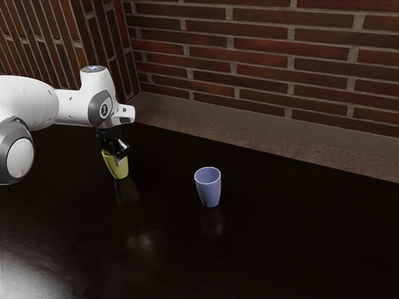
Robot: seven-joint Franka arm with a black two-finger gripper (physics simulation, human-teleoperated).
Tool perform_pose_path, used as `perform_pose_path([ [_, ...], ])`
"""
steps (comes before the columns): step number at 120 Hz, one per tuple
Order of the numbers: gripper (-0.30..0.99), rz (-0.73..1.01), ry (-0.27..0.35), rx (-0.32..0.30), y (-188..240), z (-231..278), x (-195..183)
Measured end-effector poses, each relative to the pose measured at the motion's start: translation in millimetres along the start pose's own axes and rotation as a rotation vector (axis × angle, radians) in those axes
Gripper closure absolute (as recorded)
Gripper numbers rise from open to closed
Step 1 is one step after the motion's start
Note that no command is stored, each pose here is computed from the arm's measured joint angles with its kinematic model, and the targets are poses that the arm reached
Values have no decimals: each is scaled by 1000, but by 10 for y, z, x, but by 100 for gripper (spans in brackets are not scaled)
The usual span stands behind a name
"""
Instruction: Place the left cup onto the right cup
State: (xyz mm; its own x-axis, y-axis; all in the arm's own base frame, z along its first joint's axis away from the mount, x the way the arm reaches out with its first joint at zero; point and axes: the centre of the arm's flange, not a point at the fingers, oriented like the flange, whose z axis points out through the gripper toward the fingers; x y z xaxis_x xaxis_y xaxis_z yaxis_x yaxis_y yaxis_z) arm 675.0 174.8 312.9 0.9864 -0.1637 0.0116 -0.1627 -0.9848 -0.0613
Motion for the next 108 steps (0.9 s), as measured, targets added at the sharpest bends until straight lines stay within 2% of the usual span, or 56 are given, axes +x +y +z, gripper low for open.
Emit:
perform_pose_path([
  [35,74,1,0,1,2,1,-2],
  [108,78,2,8,9,31,-173,-36],
])
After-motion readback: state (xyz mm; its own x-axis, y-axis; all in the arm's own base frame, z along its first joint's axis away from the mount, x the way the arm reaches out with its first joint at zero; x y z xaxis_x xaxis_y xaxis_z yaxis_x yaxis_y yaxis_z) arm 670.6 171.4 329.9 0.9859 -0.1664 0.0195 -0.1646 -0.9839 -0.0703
